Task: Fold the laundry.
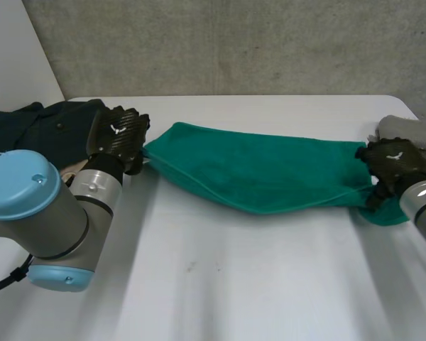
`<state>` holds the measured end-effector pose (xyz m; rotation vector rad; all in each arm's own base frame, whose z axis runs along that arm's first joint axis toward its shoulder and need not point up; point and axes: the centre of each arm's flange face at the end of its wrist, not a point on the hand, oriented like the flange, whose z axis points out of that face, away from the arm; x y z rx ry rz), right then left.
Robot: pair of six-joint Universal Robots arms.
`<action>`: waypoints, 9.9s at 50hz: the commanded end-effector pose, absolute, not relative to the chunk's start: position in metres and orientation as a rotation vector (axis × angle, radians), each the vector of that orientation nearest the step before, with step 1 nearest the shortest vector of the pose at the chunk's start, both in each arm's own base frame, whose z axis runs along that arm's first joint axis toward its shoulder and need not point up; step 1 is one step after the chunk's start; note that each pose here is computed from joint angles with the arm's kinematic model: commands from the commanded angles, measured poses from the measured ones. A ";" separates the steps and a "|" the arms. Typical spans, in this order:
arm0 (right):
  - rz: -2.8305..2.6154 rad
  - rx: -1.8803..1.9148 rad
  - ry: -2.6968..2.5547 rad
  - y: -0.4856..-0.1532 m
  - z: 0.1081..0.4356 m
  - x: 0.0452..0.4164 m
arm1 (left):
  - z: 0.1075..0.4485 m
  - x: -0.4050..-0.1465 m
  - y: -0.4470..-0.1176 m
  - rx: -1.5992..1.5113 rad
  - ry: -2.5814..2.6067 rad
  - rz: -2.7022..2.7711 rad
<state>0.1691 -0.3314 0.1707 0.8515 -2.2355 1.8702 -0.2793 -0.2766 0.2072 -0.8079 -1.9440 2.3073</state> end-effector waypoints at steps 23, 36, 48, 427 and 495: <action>1.468 0.727 -2.656 -0.338 0.170 0.115 | 0.227 -0.265 -0.253 -0.825 -2.003 2.265; 1.263 1.137 -2.309 -0.282 0.229 0.099 | 0.246 -0.219 -0.168 -0.978 -2.288 1.959; 1.179 1.298 -2.198 -0.268 0.237 0.096 | 0.227 -0.208 -0.152 -1.129 -2.387 1.844; 2.203 1.624 -1.916 -0.201 0.115 0.314 | 0.231 -0.337 -0.198 -0.855 -1.984 1.675; 2.354 0.543 -1.951 -0.492 0.155 -0.030 | 0.272 -0.363 -0.160 -0.911 -1.765 1.711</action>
